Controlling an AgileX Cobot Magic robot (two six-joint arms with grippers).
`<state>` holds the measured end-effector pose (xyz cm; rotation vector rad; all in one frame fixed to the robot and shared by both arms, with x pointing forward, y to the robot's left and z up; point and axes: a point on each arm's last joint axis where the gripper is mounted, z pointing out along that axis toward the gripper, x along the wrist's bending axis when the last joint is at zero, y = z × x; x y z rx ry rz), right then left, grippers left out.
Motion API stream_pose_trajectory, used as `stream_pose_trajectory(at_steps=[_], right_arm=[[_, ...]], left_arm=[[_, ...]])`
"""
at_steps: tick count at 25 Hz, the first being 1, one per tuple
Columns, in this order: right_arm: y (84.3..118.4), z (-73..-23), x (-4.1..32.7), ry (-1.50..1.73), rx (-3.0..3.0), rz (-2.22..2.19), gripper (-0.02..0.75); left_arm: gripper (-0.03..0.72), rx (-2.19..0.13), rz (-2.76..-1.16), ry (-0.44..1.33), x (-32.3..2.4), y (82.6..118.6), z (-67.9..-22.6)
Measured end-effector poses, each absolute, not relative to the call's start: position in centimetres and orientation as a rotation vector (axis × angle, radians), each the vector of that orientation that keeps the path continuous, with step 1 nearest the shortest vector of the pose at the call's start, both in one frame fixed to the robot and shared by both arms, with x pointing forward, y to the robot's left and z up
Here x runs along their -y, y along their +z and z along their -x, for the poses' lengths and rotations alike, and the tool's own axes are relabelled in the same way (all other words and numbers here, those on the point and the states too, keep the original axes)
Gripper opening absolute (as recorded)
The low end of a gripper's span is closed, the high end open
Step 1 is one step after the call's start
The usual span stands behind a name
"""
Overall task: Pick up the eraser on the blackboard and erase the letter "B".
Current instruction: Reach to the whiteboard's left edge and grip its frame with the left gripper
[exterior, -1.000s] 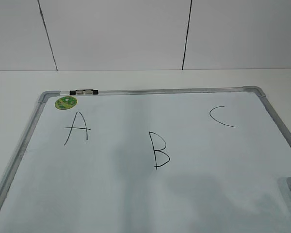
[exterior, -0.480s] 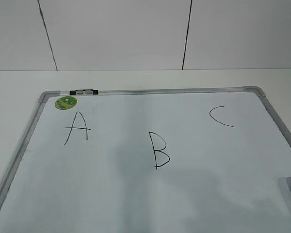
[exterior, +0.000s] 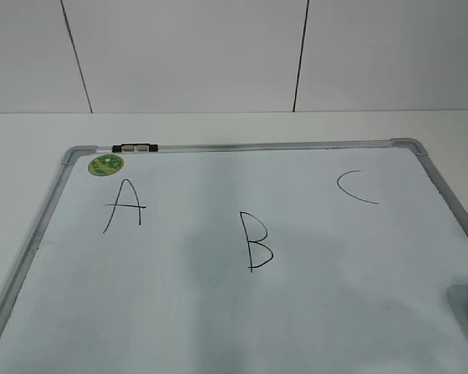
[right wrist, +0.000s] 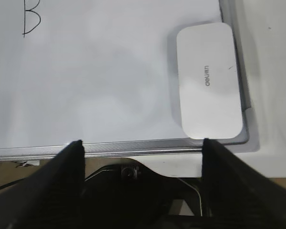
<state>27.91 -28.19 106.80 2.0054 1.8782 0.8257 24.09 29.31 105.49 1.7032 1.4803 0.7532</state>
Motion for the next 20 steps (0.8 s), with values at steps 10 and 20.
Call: stream_pose_trajectory(at_steps=[10,20], right_arm=[[106.1,-31.6,27.9,0.704,-1.982,-2.186,0.584],[104.6,-34.1,28.3,0.497,-2.080,-2.241,0.584]], left_arm=[[0.238,-1.762,-1.878,0.448,-28.8,108.0,-29.3],[0.238,-1.973,-2.004,0.163,-28.0,107.4,-36.5]])
